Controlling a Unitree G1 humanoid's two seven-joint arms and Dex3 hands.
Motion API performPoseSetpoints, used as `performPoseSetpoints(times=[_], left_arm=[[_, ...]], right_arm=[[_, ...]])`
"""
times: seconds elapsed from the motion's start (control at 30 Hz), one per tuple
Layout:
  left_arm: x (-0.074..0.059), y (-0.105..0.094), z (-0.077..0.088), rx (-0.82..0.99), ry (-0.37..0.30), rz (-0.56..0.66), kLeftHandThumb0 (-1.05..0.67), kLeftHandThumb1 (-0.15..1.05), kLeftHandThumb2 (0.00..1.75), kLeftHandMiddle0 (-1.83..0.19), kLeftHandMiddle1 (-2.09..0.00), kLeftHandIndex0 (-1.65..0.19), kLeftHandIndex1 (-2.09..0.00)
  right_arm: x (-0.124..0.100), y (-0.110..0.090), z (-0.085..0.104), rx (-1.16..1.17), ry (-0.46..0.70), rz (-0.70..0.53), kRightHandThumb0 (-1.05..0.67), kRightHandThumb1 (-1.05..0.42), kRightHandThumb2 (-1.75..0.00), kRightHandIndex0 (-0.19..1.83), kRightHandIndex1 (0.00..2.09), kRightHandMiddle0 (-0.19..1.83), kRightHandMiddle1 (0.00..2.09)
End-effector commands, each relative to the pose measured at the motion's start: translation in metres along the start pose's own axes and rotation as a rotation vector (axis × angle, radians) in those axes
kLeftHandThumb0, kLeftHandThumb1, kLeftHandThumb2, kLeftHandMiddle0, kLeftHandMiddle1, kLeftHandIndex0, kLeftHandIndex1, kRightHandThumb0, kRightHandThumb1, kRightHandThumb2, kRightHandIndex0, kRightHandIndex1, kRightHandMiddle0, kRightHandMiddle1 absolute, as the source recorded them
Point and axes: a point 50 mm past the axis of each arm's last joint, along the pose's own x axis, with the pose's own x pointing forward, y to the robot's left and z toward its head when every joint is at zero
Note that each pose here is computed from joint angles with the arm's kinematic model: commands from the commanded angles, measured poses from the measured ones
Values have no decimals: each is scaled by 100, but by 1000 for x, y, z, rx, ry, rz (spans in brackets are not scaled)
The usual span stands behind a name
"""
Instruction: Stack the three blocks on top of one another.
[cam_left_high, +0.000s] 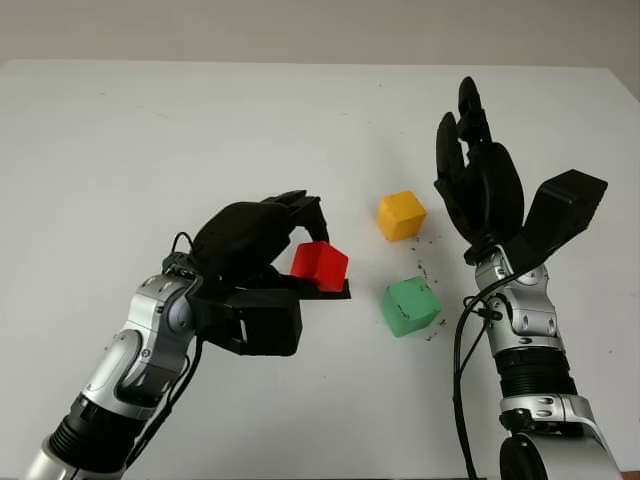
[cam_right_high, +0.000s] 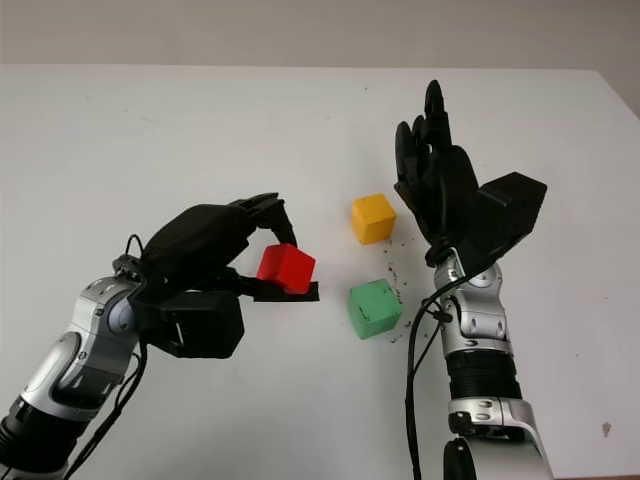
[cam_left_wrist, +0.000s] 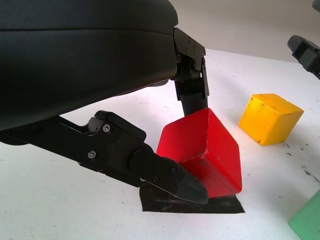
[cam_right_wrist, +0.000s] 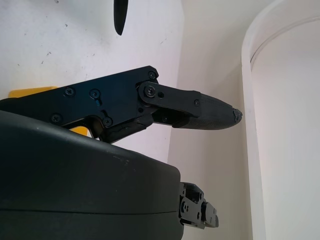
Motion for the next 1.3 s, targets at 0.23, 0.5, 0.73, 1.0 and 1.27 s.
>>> performPoseSetpoints(times=[0.23,0.5,0.73,1.0,1.27], left_arm=[[1,-2,1,42,16,-59,-46,94,5,-10,-3,-20,-140],[0,-2,0,64,26,-117,-61,96,5,16,-4,3,-28],[-1,-3,0,51,27,-116,-61,96,5,19,-4,7,-15],[-2,1,1,-14,29,-116,-65,96,6,19,-1,12,-8],[-18,39,-11,-404,-50,190,-83,105,45,19,0,19,0]], right_arm=[[-1,0,2,0,-15,-9,-59,-105,-58,-19,0,-19,0],[-2,0,2,-1,-19,1,-59,-105,-58,-19,0,-19,0],[-3,0,1,12,-15,-4,-58,-105,-59,-19,0,-19,0],[-2,0,3,1,-18,-2,-60,-105,-58,-19,0,-19,0],[-3,-5,16,-46,-54,22,-61,-105,-56,-19,0,-19,0]])
